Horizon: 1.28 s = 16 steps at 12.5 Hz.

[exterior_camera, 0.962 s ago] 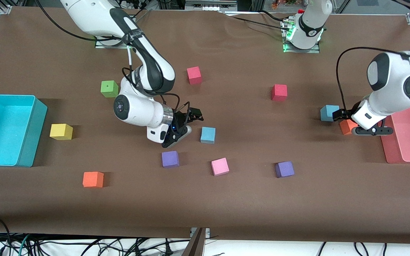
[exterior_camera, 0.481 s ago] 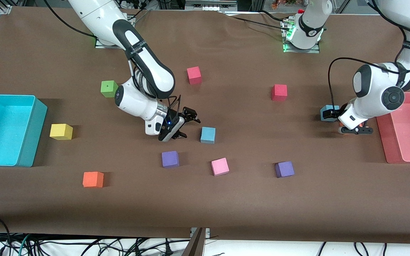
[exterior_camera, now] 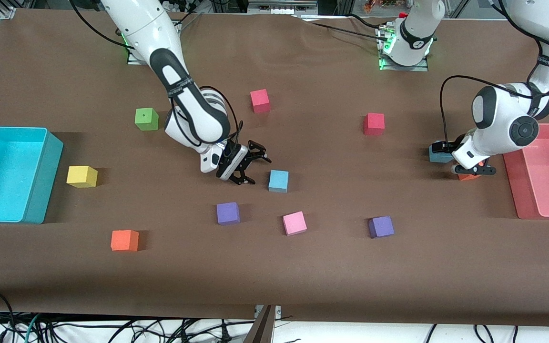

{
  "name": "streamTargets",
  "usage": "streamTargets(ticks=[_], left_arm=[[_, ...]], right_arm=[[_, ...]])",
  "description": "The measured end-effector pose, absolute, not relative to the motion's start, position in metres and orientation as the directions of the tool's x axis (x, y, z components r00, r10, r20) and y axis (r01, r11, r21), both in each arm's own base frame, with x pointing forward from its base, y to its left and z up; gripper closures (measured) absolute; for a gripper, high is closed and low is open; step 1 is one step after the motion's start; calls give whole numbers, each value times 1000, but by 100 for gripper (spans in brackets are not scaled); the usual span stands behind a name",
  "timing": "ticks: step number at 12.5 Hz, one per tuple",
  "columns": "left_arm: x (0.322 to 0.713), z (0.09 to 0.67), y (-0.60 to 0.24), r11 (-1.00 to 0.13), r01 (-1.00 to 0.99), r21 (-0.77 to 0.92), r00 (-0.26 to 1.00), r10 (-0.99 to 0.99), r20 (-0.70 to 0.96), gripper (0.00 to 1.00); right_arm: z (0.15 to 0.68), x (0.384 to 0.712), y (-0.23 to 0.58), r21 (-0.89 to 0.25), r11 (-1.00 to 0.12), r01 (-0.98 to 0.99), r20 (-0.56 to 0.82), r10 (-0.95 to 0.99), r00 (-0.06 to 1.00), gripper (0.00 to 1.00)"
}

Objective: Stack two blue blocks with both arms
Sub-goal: 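Lift the second blue cube with the left gripper toward the first cube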

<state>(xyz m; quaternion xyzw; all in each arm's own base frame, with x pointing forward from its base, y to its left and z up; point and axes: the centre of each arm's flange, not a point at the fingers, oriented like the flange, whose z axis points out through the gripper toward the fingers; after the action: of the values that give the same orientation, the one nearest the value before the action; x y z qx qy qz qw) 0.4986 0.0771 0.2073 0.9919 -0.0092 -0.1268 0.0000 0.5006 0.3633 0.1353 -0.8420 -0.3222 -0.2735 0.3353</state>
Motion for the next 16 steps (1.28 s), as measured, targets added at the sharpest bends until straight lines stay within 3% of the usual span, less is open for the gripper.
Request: streamTargets(ticks=[5,6,9,12,16], left_arm=[[497,193,76,-1000,-22,7,967,-23,-254,2],[497,193,76,-1000,-22,7,967,-23,-254,7],[497,194,76,-1000,-22,7,967,-23,-253,40],[501,202,74,-1000,-27,5,970,-27,-241,40],[545,291,-14,-996,-28,90,985,-43,-169,40]], right_arm=[[117,501,373,-320,-503,803,743,392,542,0],[116,503,375,-313,-500,808,748,394,533,0],[115,504,375,-273,-482,833,765,416,492,0],[117,509,374,-241,-459,855,785,425,450,0],[107,516,372,-232,-414,880,851,351,390,0]])
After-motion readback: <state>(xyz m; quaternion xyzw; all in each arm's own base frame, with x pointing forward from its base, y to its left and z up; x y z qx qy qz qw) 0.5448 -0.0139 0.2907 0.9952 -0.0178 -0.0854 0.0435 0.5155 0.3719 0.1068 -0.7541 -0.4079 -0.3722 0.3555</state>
